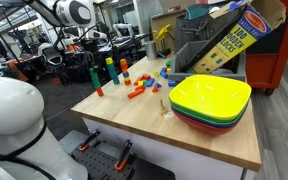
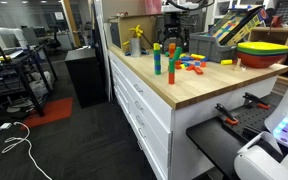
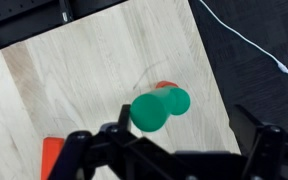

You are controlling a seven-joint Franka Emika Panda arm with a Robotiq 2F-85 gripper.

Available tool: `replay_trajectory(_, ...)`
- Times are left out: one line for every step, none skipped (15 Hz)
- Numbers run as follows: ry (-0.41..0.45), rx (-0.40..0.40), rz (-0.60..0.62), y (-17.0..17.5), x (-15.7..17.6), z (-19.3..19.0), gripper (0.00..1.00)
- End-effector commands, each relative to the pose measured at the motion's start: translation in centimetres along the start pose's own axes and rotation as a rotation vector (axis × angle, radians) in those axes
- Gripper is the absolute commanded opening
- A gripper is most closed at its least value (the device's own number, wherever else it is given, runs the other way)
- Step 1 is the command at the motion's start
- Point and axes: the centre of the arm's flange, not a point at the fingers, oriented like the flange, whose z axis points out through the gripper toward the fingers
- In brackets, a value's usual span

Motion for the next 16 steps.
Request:
replay_trajectory(0.01,0.011,-0.004,0.16,-0.46,0.05,1.0)
replay_trajectory(0.009,0.012,-0.006,0.13,-0.51,0.05,0.98)
replay_trajectory(0.009,0.013,-0.008,0.09,-0.59,0.05,0.86)
replay_trajectory(0.009,0.013,-0.01,0.05,-0.62,0.02,0.82)
replay_trajectory(0.009,0.013,-0.011,0.0,-0.6,-0.09,0.68)
replay_trajectory(0.01,0.013,-0.012,-0.02,-0.61,-0.12,0.67)
replay_trajectory(0.01,0.013,-0.012,-0.03,-0.61,-0.17,0.67)
replay_trajectory(0.01,0.014,-0.012,-0.05,-0.58,-0.27,0.73)
replay_trajectory(0.01,0.014,-0.012,-0.06,-0.56,-0.32,0.81)
replay_trajectory(0.01,0.014,-0.012,-0.09,-0.51,-0.37,0.87)
replay_trajectory(0.01,0.014,-0.012,-0.1,-0.5,-0.4,0.93)
replay_trajectory(0.01,0.013,-0.012,-0.13,-0.46,-0.43,0.96)
replay_trajectory(0.01,0.013,-0.012,-0.14,-0.4,-0.48,0.98)
replay_trajectory(0.009,0.014,-0.013,-0.16,-0.38,-0.51,0.98)
replay_trajectory(0.009,0.015,-0.014,-0.2,-0.36,-0.58,0.88)
replay_trajectory(0.009,0.016,-0.015,-0.23,-0.35,-0.63,0.72)
